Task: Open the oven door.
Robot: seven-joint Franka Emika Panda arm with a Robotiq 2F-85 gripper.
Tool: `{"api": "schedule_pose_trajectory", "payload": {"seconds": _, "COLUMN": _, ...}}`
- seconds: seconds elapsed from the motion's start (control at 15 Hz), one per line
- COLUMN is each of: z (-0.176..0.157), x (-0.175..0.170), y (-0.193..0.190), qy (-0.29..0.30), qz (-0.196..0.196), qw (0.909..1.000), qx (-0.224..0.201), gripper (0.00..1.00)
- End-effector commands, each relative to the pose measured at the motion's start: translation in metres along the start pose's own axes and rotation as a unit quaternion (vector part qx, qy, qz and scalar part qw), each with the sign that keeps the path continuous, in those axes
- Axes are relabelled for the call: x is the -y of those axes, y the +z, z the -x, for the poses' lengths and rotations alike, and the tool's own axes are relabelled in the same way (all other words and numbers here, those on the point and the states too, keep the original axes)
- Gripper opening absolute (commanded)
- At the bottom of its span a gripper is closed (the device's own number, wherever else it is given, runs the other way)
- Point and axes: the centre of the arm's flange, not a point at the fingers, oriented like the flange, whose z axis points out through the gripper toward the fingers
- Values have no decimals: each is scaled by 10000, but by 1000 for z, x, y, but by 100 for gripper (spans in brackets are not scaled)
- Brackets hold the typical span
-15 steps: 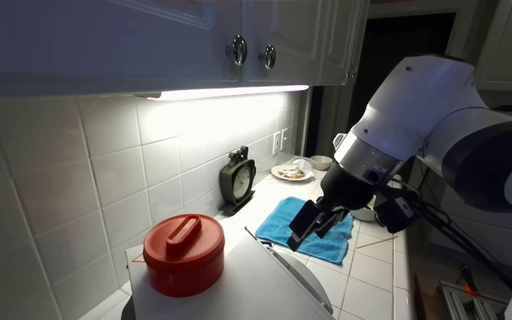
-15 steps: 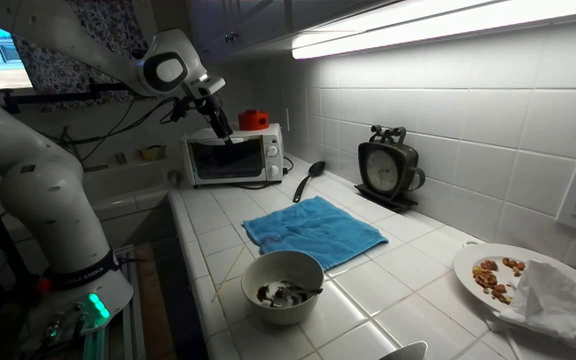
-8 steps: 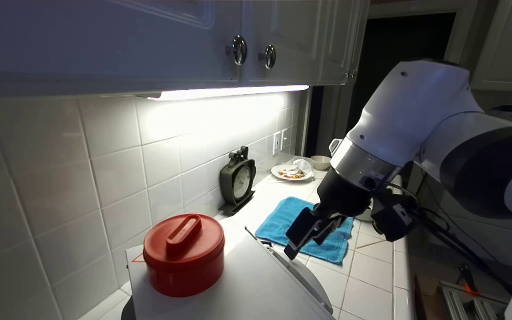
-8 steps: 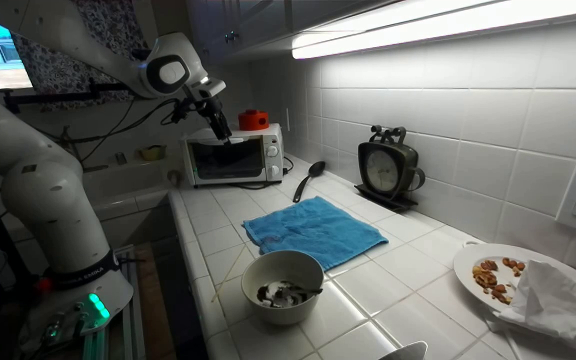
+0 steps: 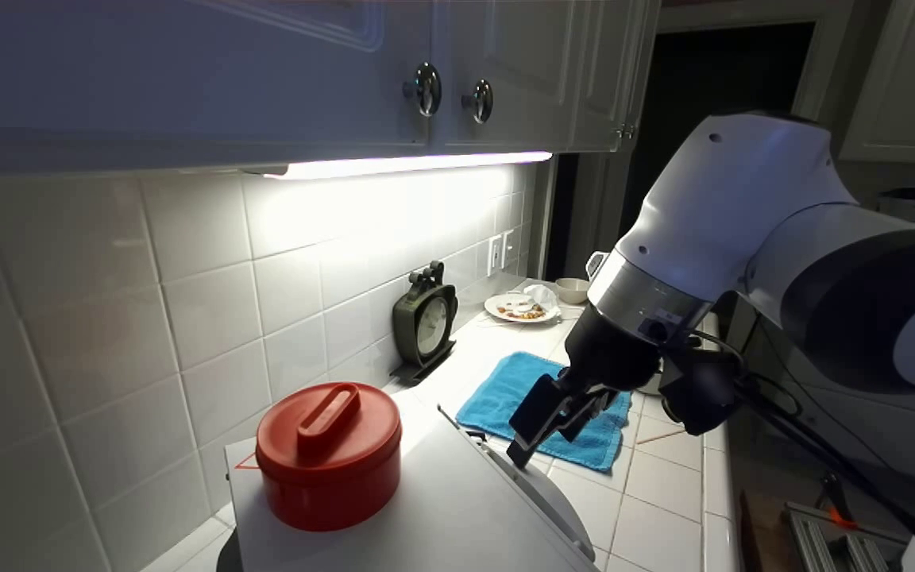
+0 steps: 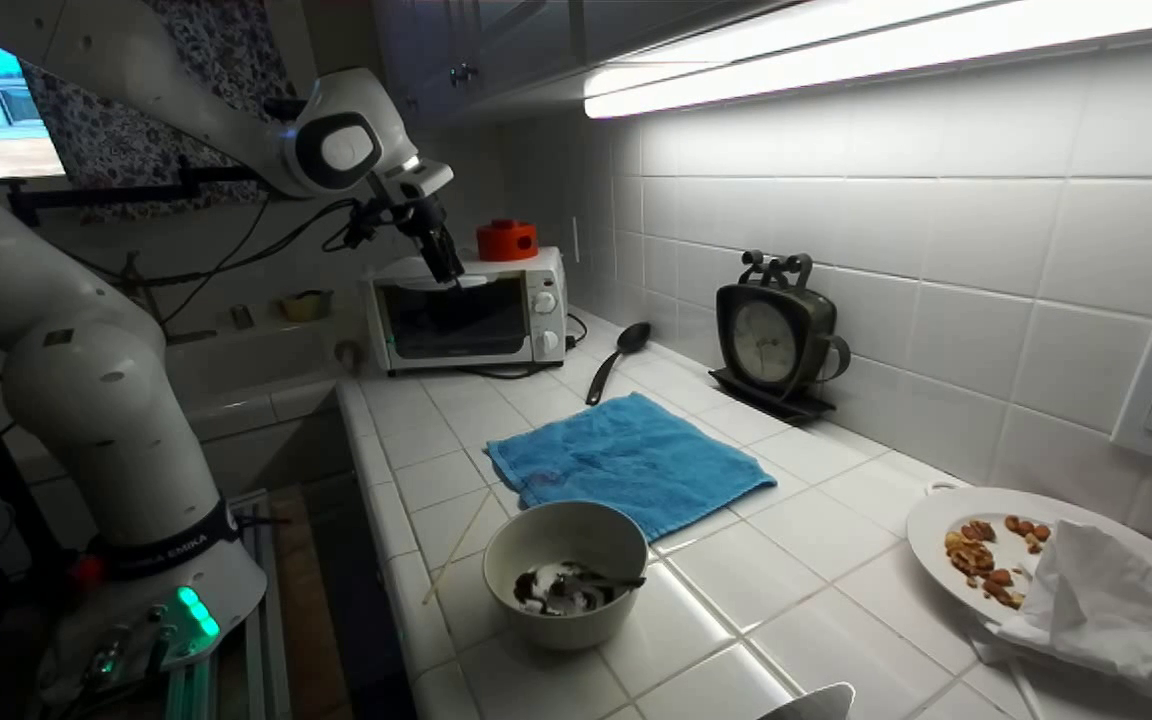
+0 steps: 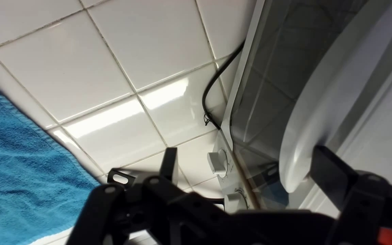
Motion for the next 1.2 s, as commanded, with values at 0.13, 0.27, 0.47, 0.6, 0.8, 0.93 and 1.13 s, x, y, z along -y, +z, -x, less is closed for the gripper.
{"api": "schedule_pose_trajectory", "payload": {"seconds": 0.13, "z": 2, "x": -1, "y": 1, "qy": 122, "qz": 103, "qw": 9998, "qx": 105, "gripper": 100}}
{"api": "schedule_pose_trajectory", "payload": {"seconds": 0.27, "z": 4, "x": -6, "y": -3, "qy": 103, "qz": 131, "qw": 9997, "qx": 205, "gripper": 100}}
{"api": "schedule_pose_trajectory", "payload": {"seconds": 0.47, "z": 6, "x": -19, "y": 3, "qy": 115, "qz": 210, "qw": 9991, "qx": 345, "gripper": 100}}
{"api": "schedule_pose_trajectory", "payload": {"seconds": 0.6, "z": 6, "x": -27, "y": 6, "qy": 172, "qz": 260, "qw": 9986, "qx": 419, "gripper": 100}}
{"api": "schedule_pose_trajectory", "payload": {"seconds": 0.8, "z": 5, "x": -35, "y": 10, "qy": 237, "qz": 337, "qw": 9977, "qx": 530, "gripper": 100}}
{"api": "schedule_pose_trajectory", "payload": {"seconds": 0.93, "z": 7, "x": -42, "y": 14, "qy": 261, "qz": 369, "qw": 9972, "qx": 600, "gripper": 100}}
{"api": "schedule_pose_trajectory", "payload": {"seconds": 1.13, "z": 9, "x": -53, "y": 20, "qy": 301, "qz": 448, "qw": 9963, "qx": 673, "gripper": 100}}
